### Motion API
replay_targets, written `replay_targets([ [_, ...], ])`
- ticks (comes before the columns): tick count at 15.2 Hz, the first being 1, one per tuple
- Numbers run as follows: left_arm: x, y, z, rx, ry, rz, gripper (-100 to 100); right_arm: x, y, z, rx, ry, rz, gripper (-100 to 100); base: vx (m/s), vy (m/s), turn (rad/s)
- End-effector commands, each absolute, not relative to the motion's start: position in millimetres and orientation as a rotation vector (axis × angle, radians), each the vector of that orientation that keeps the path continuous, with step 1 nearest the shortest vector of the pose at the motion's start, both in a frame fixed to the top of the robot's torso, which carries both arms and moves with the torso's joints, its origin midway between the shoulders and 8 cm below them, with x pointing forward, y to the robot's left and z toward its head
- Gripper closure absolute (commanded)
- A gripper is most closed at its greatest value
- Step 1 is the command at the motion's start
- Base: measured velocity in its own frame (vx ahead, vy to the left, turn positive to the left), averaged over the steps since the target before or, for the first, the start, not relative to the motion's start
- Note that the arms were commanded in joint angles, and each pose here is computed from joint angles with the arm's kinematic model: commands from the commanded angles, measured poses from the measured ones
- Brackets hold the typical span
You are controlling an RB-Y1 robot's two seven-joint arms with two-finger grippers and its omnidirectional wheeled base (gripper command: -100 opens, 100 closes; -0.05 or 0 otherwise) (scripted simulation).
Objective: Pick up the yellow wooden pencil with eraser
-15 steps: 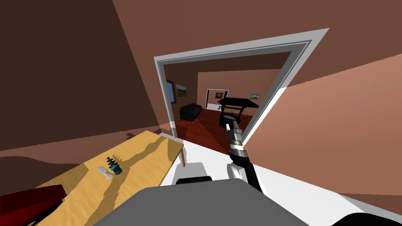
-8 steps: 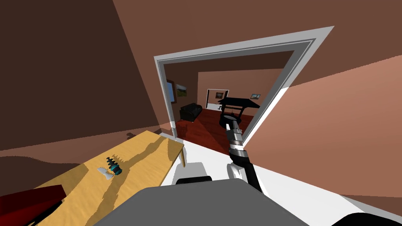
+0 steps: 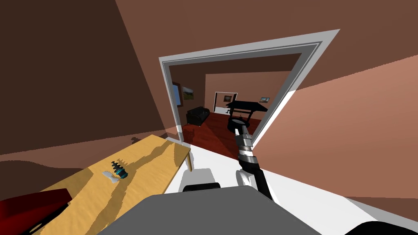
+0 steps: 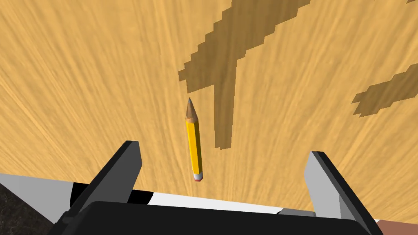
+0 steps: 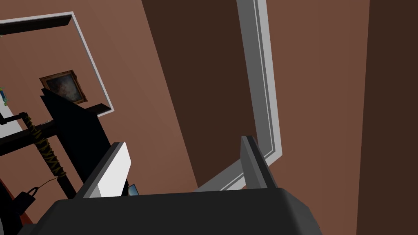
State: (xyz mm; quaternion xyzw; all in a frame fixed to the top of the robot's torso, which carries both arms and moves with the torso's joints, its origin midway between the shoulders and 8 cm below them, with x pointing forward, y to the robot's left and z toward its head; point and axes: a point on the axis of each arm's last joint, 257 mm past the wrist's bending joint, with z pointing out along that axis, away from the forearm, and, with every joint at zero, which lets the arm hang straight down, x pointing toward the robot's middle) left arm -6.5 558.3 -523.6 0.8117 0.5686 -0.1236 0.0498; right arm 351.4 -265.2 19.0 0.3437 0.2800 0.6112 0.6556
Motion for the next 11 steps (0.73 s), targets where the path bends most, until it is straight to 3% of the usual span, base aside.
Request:
replay_targets([
  [1, 3.1, 565.0, -522.7, 2.481, 1.735, -0.327, -100, 351.4, -265.2, 19.0, 0.779, 0.635, 1.386, 0, -0.052, 0.002, 0.039],
  [6, 7.0, 567.3, -522.7, 2.485, 1.734, -0.310, -100, 351.4, -265.2, 19.0, 0.779, 0.635, 1.385, 0, -0.020, 0.018, 0.020],
  [11, 3.9, 548.9, -545.2, 2.445, 1.787, -0.294, -100, 351.4, -265.2, 19.1, 0.779, 0.635, 1.386, 0, -0.060, 0.031, -0.143],
])
